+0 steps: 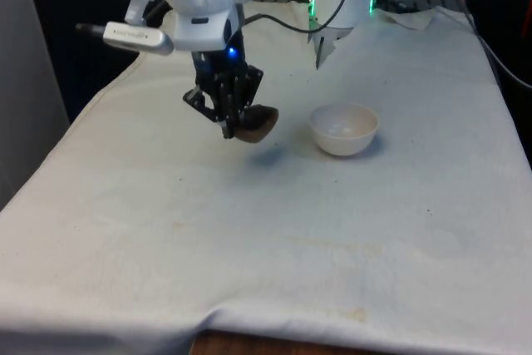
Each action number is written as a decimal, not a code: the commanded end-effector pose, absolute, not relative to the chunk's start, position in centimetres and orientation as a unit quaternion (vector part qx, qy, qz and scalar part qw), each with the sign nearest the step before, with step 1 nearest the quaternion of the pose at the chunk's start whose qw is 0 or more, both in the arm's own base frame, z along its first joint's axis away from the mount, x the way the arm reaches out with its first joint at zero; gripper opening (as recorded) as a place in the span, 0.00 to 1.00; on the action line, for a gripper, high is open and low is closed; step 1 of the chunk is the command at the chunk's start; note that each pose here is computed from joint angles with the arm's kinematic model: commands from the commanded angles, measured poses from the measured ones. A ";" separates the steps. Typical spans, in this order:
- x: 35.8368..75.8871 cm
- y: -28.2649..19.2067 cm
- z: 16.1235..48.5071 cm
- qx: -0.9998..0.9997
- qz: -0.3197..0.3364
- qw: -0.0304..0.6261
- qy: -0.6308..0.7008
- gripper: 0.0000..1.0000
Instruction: Pour the coffee beans from the cup into the bowl.
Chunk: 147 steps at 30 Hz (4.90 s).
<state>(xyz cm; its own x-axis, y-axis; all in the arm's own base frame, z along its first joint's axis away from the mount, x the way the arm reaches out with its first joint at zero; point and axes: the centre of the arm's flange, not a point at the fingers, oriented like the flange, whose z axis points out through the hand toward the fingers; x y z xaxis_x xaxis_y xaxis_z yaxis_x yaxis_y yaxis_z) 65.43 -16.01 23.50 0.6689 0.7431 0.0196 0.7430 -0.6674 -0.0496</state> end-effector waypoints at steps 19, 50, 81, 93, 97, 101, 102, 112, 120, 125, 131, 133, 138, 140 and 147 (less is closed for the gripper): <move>63.2 -15.7 26.9 -0.924 -0.003 0.022 -0.383 0.00; 62.2 -13.9 28.0 -0.936 0.015 0.002 -0.352 0.00; 60.1 -14.5 29.2 -0.956 0.005 -0.002 -0.294 0.00; 60.2 -14.6 29.3 -0.967 -0.001 -0.002 -0.256 0.00; 60.3 -14.6 29.5 -0.970 -0.002 -0.001 -0.241 0.00; 60.4 -14.5 29.4 -0.972 -0.002 0.002 -0.237 0.00; 60.3 -14.6 29.7 -0.974 -0.003 0.000 -0.227 0.00; 60.4 -14.6 29.9 -0.981 -0.006 0.000 -0.193 0.00; 60.4 -14.6 29.7 -0.986 -0.003 0.002 -0.168 0.00; 59.8 -14.7 29.8 -0.989 -0.004 0.001 -0.151 0.00; 59.2 -14.7 29.7 -0.990 -0.003 0.003 -0.138 0.00; 59.0 -14.8 29.7 -0.991 -0.002 0.003 -0.134 0.00; 58.6 -14.8 29.5 -0.992 0.004 0.009 -0.127 0.00; 58.1 -14.8 29.7 -0.993 0.001 0.005 -0.120 0.00; 57.3 -14.9 29.6 -0.994 0.003 0.007 -0.107 0.00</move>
